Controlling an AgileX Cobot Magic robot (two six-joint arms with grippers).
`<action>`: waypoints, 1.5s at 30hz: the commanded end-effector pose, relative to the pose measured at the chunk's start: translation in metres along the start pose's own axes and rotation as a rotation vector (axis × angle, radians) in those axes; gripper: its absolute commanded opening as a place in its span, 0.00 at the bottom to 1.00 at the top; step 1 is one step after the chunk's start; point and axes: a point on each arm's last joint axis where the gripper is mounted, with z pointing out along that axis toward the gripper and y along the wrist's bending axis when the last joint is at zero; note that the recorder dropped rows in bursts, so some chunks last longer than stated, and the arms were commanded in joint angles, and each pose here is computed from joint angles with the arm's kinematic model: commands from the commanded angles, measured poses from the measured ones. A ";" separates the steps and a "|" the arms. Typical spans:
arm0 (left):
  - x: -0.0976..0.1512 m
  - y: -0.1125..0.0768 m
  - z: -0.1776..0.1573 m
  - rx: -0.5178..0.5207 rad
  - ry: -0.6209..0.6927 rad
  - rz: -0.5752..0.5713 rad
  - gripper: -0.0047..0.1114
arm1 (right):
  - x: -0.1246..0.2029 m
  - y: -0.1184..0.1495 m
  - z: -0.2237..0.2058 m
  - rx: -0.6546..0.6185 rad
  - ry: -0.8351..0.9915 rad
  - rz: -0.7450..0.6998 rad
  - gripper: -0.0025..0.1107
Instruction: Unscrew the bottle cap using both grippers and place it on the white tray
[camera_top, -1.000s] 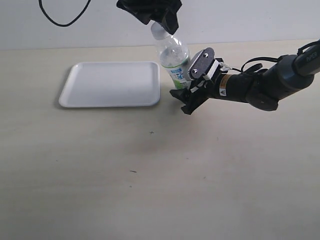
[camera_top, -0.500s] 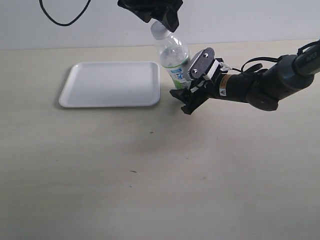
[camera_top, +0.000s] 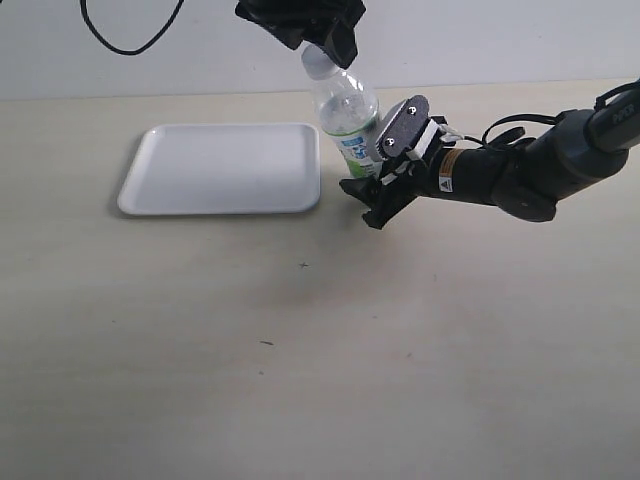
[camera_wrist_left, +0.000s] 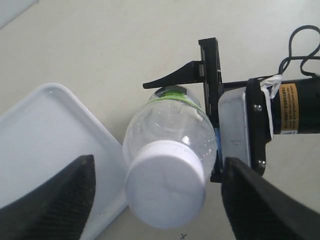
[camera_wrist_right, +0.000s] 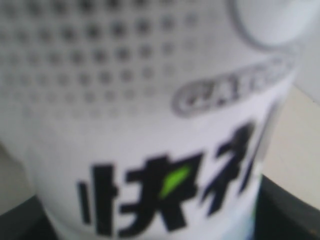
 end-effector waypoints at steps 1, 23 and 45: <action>0.002 0.000 0.006 0.003 0.020 -0.005 0.63 | -0.003 0.000 -0.001 -0.003 0.005 -0.012 0.02; 0.003 0.000 0.003 0.008 0.031 -0.006 0.54 | -0.004 0.000 -0.001 -0.006 -0.009 -0.014 0.02; 0.003 0.000 0.002 0.009 0.037 -0.006 0.54 | -0.004 0.000 -0.001 -0.006 -0.009 -0.014 0.02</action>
